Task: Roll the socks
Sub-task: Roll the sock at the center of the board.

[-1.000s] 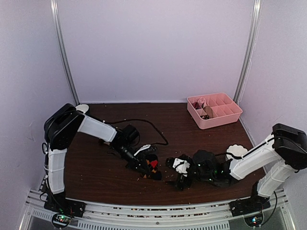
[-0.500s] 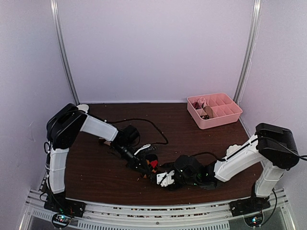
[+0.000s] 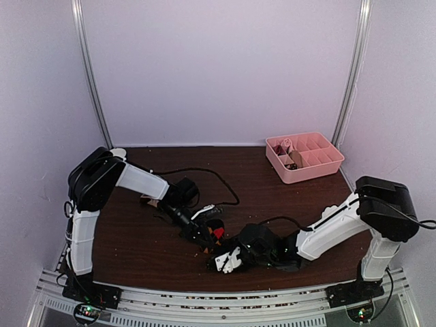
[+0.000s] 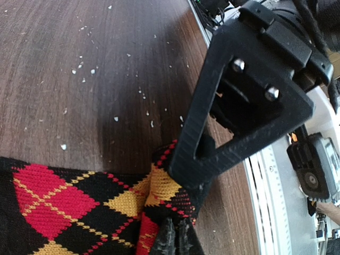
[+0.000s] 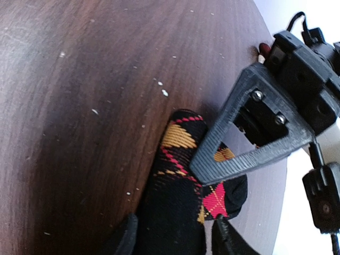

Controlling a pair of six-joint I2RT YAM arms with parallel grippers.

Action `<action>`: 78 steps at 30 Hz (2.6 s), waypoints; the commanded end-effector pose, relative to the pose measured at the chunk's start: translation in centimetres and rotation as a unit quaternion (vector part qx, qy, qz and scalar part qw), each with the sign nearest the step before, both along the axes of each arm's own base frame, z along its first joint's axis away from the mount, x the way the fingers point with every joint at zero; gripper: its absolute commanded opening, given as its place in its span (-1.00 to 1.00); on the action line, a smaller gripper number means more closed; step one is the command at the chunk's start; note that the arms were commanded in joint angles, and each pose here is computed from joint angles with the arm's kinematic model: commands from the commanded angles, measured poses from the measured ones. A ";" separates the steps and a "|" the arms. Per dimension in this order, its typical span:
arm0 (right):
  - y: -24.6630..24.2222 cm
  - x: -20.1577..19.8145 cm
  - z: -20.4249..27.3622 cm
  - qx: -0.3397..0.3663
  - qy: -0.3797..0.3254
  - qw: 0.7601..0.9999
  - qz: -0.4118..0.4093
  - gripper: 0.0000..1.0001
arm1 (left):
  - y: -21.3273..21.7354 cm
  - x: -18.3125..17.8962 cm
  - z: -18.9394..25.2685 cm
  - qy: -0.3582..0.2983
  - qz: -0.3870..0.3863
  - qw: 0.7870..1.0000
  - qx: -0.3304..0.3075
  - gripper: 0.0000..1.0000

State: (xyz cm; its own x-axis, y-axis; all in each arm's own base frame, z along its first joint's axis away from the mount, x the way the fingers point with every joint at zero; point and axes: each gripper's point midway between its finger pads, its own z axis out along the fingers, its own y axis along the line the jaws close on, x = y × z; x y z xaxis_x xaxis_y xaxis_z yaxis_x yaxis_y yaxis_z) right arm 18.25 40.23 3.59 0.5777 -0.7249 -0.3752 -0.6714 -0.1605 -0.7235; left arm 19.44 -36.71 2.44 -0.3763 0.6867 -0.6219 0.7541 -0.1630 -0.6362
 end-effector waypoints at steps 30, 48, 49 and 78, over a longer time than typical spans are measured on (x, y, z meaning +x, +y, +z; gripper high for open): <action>-2.6 -3.0 -5.8 -0.123 0.236 0.962 -0.062 -1.00 | 2.0 4.7 2.7 -0.078 0.044 0.994 0.065 -0.23; -1.0 -1.9 -4.3 -0.117 0.226 0.963 -0.084 -1.00 | 2.4 7.5 -2.5 -0.128 0.055 0.981 0.134 -0.61; -0.8 -1.9 -4.3 -0.118 0.230 0.962 -0.087 -1.00 | 2.1 7.3 -2.4 -0.128 0.052 0.982 0.132 -0.62; -5.3 -3.9 -10.7 -0.133 0.625 0.713 -0.288 -1.00 | 1.8 7.5 -0.9 -0.166 0.047 0.977 0.124 -0.59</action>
State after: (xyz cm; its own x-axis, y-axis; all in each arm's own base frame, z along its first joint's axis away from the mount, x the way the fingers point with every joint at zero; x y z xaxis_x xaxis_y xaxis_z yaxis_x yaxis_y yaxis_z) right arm 18.52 42.23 2.08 -0.3012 -0.7664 -0.5674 -0.9330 0.1140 0.3413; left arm 25.62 -35.64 1.80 -0.2755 0.7805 -0.5613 0.9043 0.0123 -0.4267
